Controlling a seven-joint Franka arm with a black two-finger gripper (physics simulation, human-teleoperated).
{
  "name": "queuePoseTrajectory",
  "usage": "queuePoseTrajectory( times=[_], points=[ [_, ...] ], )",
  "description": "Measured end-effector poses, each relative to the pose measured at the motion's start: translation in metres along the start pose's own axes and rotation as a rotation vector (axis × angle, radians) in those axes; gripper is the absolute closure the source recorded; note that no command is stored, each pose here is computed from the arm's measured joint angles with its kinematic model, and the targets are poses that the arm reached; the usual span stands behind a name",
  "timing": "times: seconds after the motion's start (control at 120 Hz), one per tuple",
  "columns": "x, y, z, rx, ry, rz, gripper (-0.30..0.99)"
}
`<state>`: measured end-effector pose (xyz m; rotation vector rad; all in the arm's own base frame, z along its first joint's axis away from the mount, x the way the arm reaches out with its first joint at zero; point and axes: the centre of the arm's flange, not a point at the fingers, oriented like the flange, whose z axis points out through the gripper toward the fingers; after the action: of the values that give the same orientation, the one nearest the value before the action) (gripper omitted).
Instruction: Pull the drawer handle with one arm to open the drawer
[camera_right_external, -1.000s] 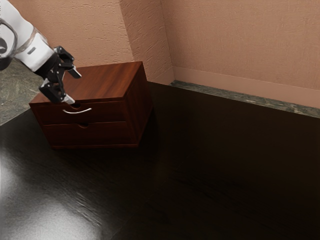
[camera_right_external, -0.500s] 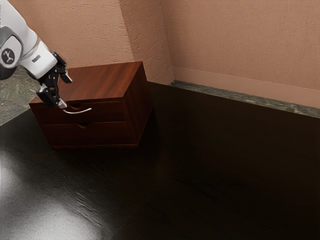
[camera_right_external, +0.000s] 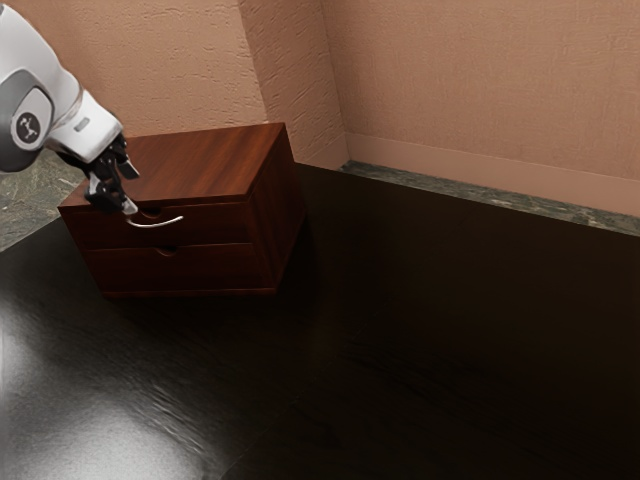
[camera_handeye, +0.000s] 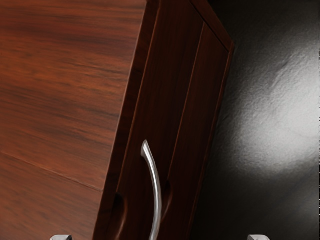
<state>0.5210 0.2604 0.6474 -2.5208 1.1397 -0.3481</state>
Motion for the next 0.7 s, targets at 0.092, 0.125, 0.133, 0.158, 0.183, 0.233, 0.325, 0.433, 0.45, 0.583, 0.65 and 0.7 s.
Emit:
queuePoseTrajectory(
  times=[0.092,0.125,0.133,0.158,0.183,0.233,0.325,0.433,0.45,0.583,0.65,0.7],
  points=[
    [-0.001,0.007,-0.004,0.012,0.011,0.002,0.28],
    [-0.003,0.008,-0.003,0.016,0.008,0.002,0.29],
    [-0.004,0.008,-0.002,0.017,0.007,0.002,0.29],
    [-0.005,0.009,0.001,0.019,0.003,0.004,0.3],
    [-0.007,0.01,0.004,0.021,0.0,0.006,0.31],
    [-0.009,0.011,0.009,0.026,-0.004,0.011,0.31],
    [-0.009,0.013,0.014,0.036,-0.005,0.024,0.32],
    [-0.01,0.018,0.018,0.048,0.002,0.037,0.34],
    [-0.01,0.019,0.018,0.05,0.003,0.038,0.35],
    [-0.017,0.025,0.018,0.07,0.015,0.043,0.37],
    [-0.024,0.023,0.024,0.078,0.01,0.039,0.39],
    [-0.025,0.022,0.028,0.083,0.008,0.042,0.4]
  ],
)
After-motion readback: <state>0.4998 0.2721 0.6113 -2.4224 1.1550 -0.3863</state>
